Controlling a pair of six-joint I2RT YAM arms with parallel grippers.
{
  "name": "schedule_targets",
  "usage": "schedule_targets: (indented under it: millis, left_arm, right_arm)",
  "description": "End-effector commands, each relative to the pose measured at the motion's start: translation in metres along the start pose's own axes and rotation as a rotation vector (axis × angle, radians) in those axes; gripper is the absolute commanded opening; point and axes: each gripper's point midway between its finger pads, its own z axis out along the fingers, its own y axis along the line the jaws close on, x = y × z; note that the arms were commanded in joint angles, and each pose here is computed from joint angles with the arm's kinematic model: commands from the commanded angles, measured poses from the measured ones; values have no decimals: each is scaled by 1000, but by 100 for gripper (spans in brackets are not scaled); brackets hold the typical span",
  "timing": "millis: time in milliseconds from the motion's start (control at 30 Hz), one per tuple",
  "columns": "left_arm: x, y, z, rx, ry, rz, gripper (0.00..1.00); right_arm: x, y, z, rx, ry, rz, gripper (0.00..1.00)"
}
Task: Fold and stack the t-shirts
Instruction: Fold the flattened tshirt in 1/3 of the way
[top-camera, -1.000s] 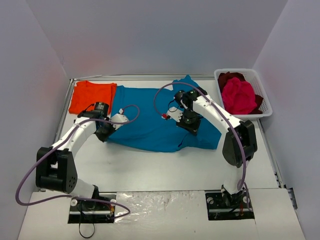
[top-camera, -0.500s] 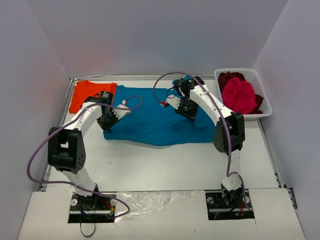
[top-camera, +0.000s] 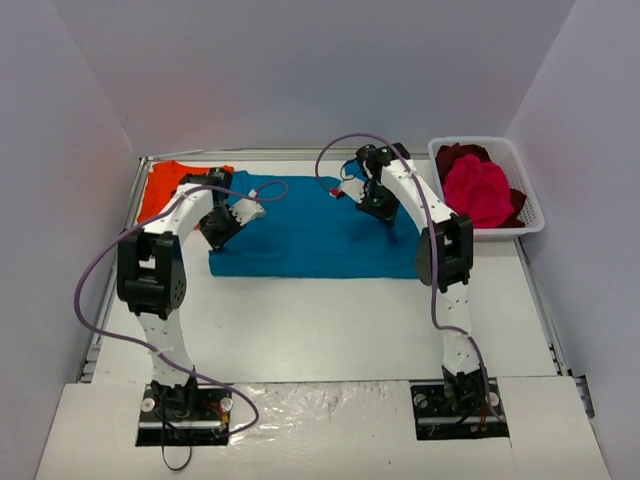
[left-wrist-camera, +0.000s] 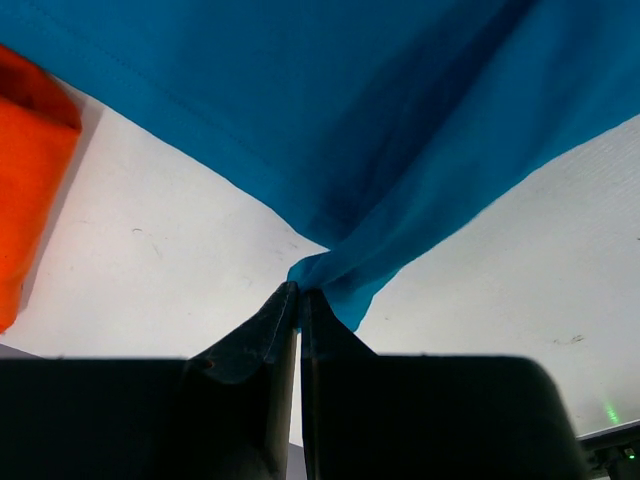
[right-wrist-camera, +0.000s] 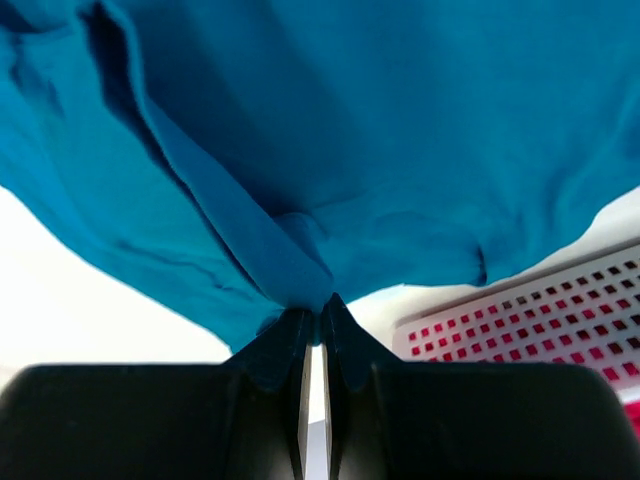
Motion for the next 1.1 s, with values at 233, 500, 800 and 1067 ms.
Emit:
schedule_targets:
  millis: [233,500,800,1067]
  left_arm:
    - [19,-2,5,48,108,9,6]
    - [14,2,10,17,91,-5,12]
    - [9,18,12,-71,97,-27,30]
    - [11,16,5,-128,104,-25,39]
  right_arm:
    - [-4,-10,11,-7,36,-34,0]
    - [-8,-14,14,4,25,-27,0]
    - [-9,-24,19,34,18,-3,0]
    - [-19,-36,26,72,-17,9,2]
